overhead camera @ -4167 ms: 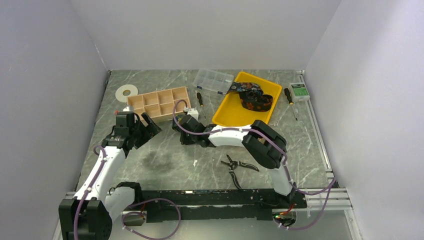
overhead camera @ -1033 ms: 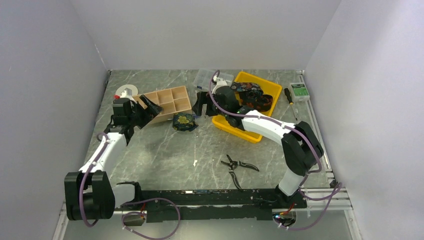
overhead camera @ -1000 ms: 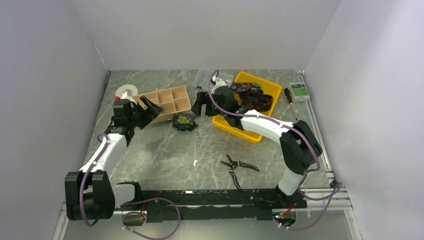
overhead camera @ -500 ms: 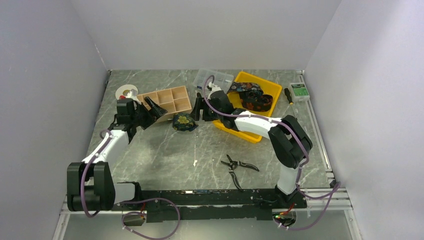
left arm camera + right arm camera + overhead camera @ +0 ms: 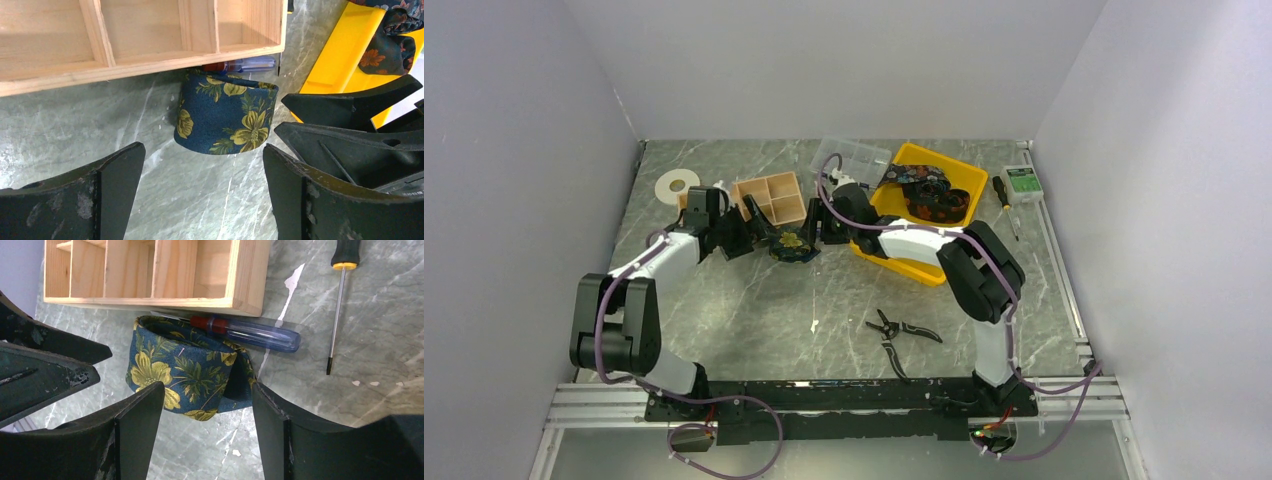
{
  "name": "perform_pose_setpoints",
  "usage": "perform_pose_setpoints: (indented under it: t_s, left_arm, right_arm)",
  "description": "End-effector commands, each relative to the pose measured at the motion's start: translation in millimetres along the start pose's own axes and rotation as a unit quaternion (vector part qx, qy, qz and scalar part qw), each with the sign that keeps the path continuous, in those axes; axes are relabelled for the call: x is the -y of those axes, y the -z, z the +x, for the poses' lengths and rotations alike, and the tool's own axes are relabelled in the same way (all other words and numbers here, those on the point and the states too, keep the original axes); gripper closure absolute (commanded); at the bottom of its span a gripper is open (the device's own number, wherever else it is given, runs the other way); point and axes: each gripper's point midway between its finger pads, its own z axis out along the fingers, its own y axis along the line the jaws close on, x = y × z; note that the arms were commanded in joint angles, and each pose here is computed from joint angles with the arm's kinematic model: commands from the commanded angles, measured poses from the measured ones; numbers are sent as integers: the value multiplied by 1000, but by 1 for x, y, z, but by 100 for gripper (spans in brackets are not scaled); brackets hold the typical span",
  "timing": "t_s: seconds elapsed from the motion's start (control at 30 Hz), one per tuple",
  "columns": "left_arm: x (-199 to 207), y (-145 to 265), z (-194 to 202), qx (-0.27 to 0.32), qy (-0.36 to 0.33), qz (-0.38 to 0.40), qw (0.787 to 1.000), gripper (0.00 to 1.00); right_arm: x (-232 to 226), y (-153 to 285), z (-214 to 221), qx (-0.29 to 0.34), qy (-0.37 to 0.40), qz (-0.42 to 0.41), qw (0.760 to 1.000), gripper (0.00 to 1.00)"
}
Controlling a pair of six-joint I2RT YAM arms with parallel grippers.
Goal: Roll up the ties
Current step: Pick up the tie at the center of the board.
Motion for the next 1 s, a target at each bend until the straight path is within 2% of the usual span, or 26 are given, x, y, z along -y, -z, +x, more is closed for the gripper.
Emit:
perform_pose_setpoints:
  t_s: [0.0, 0.3, 0.67, 0.97]
  left_arm:
    - [2, -1, -4, -15, -15, -7, 1000, 6]
    - [-3, -3, -4, -11, -25, -13, 1000, 6]
    - [5, -8, 0, -15, -31, 22, 999, 11]
    - [4, -12, 4, -20, -46, 26, 998, 11]
  right_arm:
    - [-24, -6, -21, 23, -6, -35, 999, 32]
    - [-25, -21, -5, -5, -28, -46, 999, 37]
    - [-30, -24, 19, -35, -79, -74, 994, 41]
    - [-17, -24, 35, -50, -93, -54, 993, 47]
